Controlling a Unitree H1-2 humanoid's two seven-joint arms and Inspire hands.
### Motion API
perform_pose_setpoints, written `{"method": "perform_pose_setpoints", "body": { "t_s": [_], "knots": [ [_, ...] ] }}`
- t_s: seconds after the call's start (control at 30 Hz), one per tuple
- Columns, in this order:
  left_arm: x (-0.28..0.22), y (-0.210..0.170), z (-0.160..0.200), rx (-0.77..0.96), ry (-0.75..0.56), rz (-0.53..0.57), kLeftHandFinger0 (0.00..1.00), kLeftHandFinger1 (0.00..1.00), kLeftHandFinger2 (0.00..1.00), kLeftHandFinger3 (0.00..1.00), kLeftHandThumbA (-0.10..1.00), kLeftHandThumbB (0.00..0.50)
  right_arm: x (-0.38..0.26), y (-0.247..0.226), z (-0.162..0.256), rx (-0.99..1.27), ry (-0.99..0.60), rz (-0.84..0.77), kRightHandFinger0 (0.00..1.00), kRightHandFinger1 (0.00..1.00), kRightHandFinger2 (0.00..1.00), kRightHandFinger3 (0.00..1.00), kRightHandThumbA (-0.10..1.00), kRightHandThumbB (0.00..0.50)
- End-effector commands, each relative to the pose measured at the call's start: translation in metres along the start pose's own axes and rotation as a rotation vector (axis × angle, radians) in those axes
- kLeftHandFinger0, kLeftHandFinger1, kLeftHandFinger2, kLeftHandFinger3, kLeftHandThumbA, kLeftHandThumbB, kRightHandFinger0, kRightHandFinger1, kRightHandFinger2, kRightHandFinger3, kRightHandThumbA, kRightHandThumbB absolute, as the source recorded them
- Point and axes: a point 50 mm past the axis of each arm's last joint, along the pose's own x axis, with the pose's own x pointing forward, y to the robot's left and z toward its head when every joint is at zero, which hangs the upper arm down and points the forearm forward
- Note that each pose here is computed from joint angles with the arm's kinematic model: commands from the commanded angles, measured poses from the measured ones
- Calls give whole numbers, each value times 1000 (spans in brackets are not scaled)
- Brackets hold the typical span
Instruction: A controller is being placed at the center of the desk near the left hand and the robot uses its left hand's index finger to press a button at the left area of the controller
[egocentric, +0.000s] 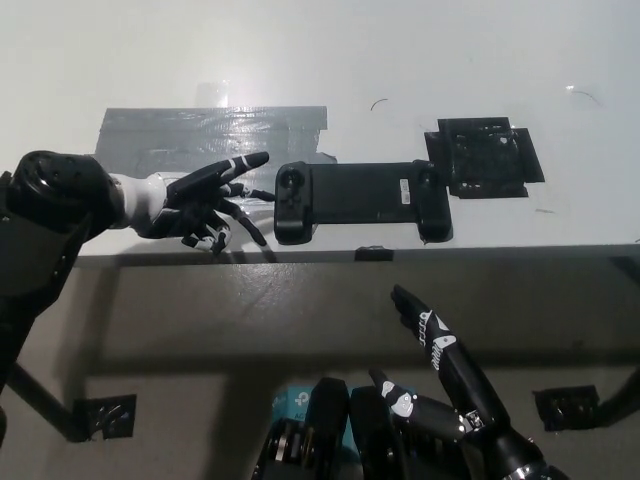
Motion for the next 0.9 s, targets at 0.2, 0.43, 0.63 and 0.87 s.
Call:
{"method": "perform_pose_setpoints", "body": {
  "t_s": [0.2, 0.43, 0.63, 0.87],
  "knots": [
    [-7, 7, 32, 62, -14, 9, 4, 190, 539, 1000, 1000, 453, 5, -1, 10, -20, -52, 24, 1000, 1000, 1000, 1000, 604, 219],
    [-3, 6, 44, 65, -37, -6, 0, 112, 479, 1000, 1000, 468, 6, -1, 12, -21, -51, 27, 1000, 1000, 1000, 1000, 591, 215],
    [-3, 2, 50, 82, -54, -10, 0, 53, 455, 1000, 1000, 465, 9, -1, 13, -16, -53, 33, 1000, 1000, 1000, 1000, 580, 216],
    [-3, 2, 54, 92, -63, -2, 0, 93, 497, 1000, 1000, 466, 8, -2, 14, -20, -49, 31, 1000, 1000, 1000, 1000, 578, 221]
  ]
}}
